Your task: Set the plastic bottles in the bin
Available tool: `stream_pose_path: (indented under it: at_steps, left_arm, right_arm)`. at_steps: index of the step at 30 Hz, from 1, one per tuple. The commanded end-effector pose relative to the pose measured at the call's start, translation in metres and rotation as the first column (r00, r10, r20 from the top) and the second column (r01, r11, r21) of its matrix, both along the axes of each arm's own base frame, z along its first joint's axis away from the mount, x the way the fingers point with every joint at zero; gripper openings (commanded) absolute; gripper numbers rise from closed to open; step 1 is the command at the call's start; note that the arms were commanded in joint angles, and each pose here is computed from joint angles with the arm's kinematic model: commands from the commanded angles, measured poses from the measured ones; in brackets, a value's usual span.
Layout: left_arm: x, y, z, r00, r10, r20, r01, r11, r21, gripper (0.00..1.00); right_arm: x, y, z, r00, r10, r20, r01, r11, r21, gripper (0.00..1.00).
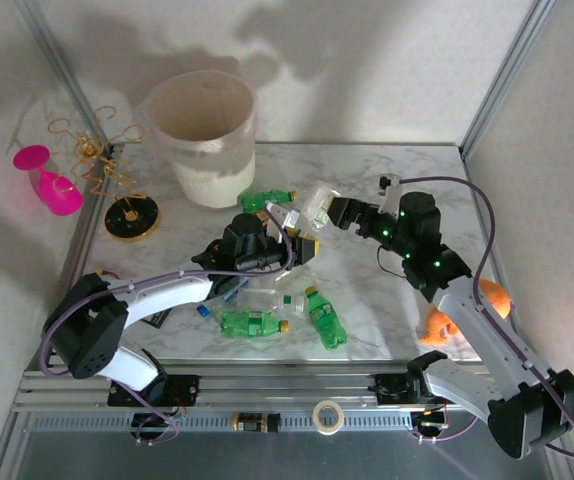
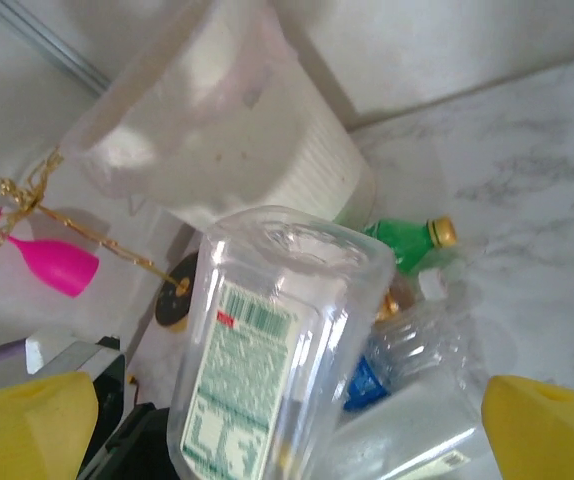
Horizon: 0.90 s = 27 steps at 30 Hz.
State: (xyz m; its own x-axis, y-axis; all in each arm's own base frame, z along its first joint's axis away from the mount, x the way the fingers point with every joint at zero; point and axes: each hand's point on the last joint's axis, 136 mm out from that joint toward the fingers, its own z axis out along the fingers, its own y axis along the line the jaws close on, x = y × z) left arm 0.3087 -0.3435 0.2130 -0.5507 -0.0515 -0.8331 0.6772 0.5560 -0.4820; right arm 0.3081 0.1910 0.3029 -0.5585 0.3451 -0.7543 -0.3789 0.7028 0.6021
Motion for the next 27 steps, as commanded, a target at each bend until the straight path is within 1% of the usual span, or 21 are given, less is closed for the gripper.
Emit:
stream_pose_path:
  at_steps: [1,3,4,5,8,10,14,16,19,24,27]
  left_arm:
    - [0.025,0.020,0.051,0.987,0.096,0.128,-0.097,0.995,0.000,0.35]
    - [0.038,0.029,0.065,0.979,0.132,0.154,-0.136,0.991,0.012,0.33]
    - [0.045,0.035,0.073,0.973,0.155,0.171,-0.162,0.987,0.023,0.31]
    - [0.052,0.041,0.082,0.965,0.178,0.194,-0.188,0.982,0.034,0.27]
    - [0.076,0.061,0.116,0.933,0.257,0.253,-0.279,0.959,0.051,0.10]
    - [0.093,0.075,0.140,0.911,0.302,0.279,-0.328,0.943,0.049,0.00]
    - [0.125,0.110,0.174,0.865,0.407,0.293,-0.429,0.903,0.012,0.00]
    - [0.140,0.135,0.188,0.821,0.473,0.321,-0.501,0.866,0.005,0.00]
    - [0.159,0.167,0.198,0.770,0.540,0.339,-0.573,0.820,-0.006,0.00]
    - [0.195,0.216,0.189,0.716,0.639,0.281,-0.665,0.747,-0.001,0.00]
    - [0.215,0.235,0.173,0.705,0.674,0.221,-0.692,0.721,0.006,0.00]
  right_arm:
    - [0.002,-0.017,-0.005,0.996,-0.076,0.037,0.078,0.996,-0.047,0.99]
    - [0.001,-0.021,-0.012,0.995,-0.096,0.034,0.097,0.994,-0.046,0.99]
    - [0.000,-0.023,-0.015,0.994,-0.106,0.033,0.108,0.993,-0.046,0.99]
    - [0.000,-0.024,-0.019,0.993,-0.114,0.030,0.115,0.992,-0.045,0.99]
    - [0.000,-0.030,-0.029,0.989,-0.146,0.025,0.147,0.988,-0.050,0.99]
    - [0.001,-0.035,-0.038,0.985,-0.171,0.018,0.172,0.983,-0.059,0.99]
    - [0.001,-0.036,-0.049,0.984,-0.176,0.002,0.176,0.982,-0.072,0.99]
    - [0.001,-0.035,-0.054,0.985,-0.173,-0.006,0.172,0.982,-0.081,0.99]
    - [0.002,-0.040,-0.065,0.980,-0.197,-0.021,0.193,0.975,-0.108,0.99]
    - [0.002,-0.042,-0.079,0.977,-0.205,-0.051,0.196,0.971,-0.138,0.99]
    - [0.001,-0.041,-0.081,0.978,-0.201,-0.054,0.192,0.972,-0.136,0.99]
